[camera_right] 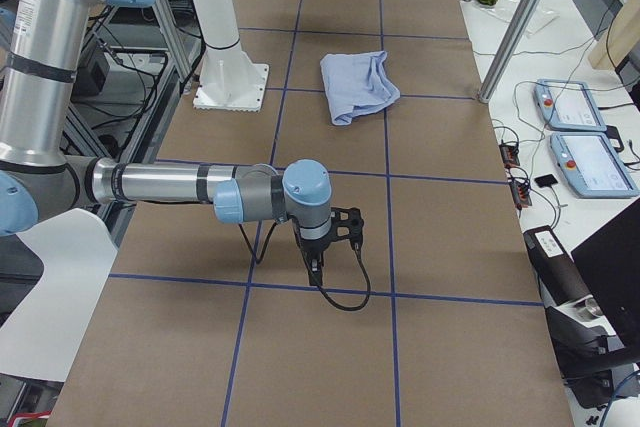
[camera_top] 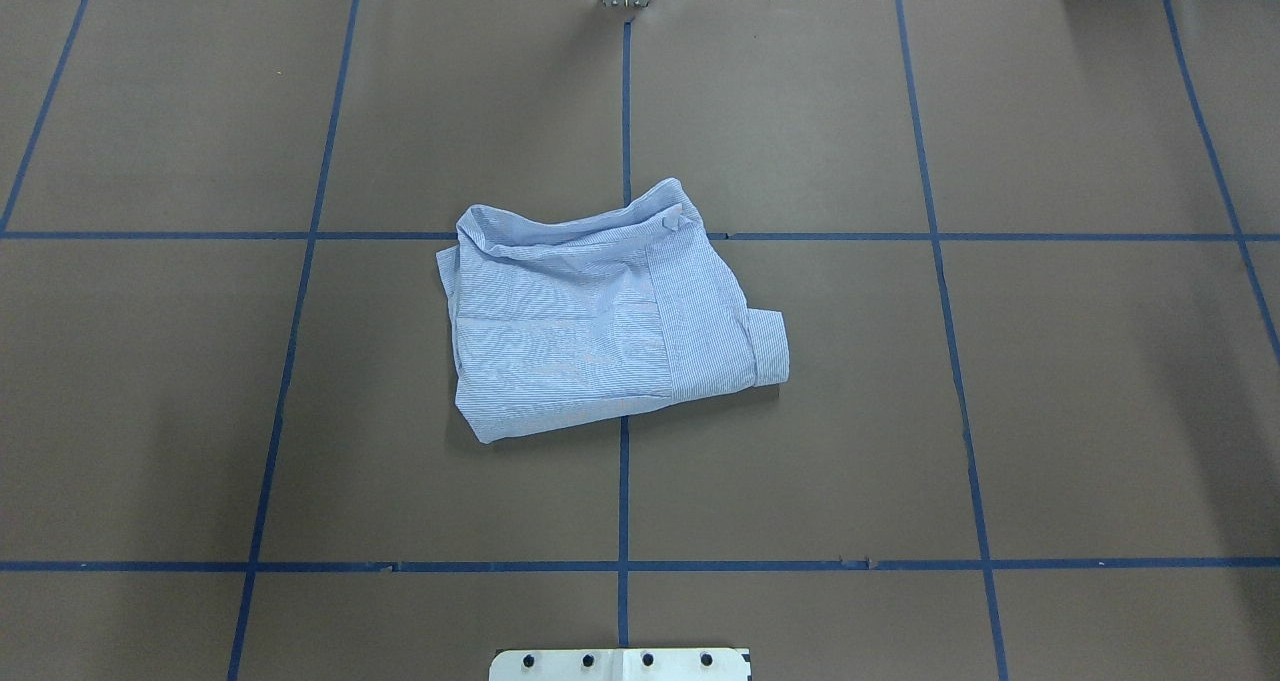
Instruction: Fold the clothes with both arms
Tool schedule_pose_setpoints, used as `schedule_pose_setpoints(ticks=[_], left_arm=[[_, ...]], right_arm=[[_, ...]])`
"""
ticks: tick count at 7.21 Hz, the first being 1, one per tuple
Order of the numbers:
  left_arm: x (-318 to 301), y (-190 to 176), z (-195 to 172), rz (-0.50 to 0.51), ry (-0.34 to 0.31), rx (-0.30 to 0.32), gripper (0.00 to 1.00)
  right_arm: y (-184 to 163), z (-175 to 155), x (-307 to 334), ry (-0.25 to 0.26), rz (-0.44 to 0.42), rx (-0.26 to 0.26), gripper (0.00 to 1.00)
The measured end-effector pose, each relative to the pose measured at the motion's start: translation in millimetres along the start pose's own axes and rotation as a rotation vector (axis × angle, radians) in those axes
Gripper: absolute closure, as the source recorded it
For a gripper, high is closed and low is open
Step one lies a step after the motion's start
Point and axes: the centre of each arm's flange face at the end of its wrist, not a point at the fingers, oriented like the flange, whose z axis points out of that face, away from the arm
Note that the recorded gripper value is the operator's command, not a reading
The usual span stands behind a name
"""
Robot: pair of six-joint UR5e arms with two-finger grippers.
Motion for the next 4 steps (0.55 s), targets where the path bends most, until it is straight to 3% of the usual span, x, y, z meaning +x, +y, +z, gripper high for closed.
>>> schedule_pose_setpoints(ticks=[2, 4], left_arm=[[-50.3, 29.7, -27.4, -0.090, -0.027, -0.056, 0.00], [-82.7, 62.5, -16.6, -0.204, -0.026, -0.138, 0.00]], right_arm=[[-10.4, -1.2, -3.7, -0.008, -0.005, 0.006, 0.00], [-16.9, -1.0, -5.2, -0.010, -0.011, 0.008, 0.00]])
